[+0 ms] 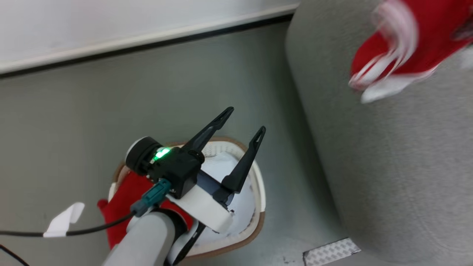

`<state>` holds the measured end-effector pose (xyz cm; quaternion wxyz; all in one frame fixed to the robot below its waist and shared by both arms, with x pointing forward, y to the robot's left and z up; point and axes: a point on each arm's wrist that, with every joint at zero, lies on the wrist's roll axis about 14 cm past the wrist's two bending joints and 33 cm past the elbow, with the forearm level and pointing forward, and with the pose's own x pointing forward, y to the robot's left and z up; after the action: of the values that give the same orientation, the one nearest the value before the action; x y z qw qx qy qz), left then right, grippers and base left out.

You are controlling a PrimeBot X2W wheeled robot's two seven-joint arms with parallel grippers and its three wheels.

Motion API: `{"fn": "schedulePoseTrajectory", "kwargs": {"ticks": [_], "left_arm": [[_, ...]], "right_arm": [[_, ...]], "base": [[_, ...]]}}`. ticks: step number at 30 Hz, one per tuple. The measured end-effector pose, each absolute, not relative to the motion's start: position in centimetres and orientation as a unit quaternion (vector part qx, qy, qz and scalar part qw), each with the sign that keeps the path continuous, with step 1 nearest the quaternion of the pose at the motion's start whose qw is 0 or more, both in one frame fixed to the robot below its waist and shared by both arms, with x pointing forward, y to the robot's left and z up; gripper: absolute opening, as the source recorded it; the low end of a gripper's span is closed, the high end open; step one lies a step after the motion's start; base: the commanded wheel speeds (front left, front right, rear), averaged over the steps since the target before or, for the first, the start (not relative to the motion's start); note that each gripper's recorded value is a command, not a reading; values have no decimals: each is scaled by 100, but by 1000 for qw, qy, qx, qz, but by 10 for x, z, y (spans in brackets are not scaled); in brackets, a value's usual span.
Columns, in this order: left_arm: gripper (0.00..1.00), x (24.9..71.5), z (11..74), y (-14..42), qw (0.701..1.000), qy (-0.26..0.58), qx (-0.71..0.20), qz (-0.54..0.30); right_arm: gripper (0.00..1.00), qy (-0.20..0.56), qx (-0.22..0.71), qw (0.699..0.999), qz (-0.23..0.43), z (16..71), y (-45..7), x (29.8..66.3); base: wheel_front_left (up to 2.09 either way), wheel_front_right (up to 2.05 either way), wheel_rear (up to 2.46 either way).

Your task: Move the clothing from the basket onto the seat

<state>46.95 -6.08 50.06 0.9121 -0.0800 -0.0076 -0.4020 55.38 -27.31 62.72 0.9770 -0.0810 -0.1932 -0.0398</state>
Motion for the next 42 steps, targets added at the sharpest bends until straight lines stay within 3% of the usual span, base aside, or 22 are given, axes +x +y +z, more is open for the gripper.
{"fn": "schedulePoseTrajectory", "kwargs": {"ticks": [4, 10, 16, 19, 25, 26, 27, 28, 29, 38, 42], "left_arm": [[100, 478, 474, -44, 921, 17, -79, -381], [100, 484, 449, -19, 933, 42, -71, -350], [100, 487, 431, -6, 937, 62, -67, -337], [100, 488, 419, 0, 938, 77, -61, -332], [100, 487, 393, 17, 940, 112, -45, -320], [100, 487, 391, 18, 940, 115, -43, -319], [100, 487, 391, 19, 940, 115, -42, -319], [100, 487, 392, 19, 940, 114, -42, -318], [100, 488, 393, 19, 941, 113, -42, -317], [100, 480, 408, 20, 947, 109, -53, -297], [100, 473, 418, 28, 954, 104, -55, -275]], "right_arm": [[0, -217, -90, 968, -94, 657, -312, 589], [0, -218, -91, 954, -184, 677, -371, 612], [0, -130, -102, 947, -276, 617, -429, 607], [0, -63, -93, 939, -324, 559, -453, 591], [0, 35, -73, 931, -357, 457, -443, 569], [13, 44, -69, 931, -357, 448, -439, 568], [42, 52, -74, 931, -353, 443, -436, 568], [92, 58, -76, 932, -350, 440, -433, 568], [100, 64, -74, 933, -346, 437, -431, 567], [100, 65, -102, 957, -265, 464, -399, 580], [100, 76, -86, 966, -230, 462, -373, 565]], "base": [[0, 0, 0], [0, 0, 0], [0, 0, 0], [0, 0, 0], [0, 0, 0], [0, 0, 0], [0, 0, 0], [0, 0, 0], [0, 0, 0], [0, 0, 0], [0, 0, 0]]}}
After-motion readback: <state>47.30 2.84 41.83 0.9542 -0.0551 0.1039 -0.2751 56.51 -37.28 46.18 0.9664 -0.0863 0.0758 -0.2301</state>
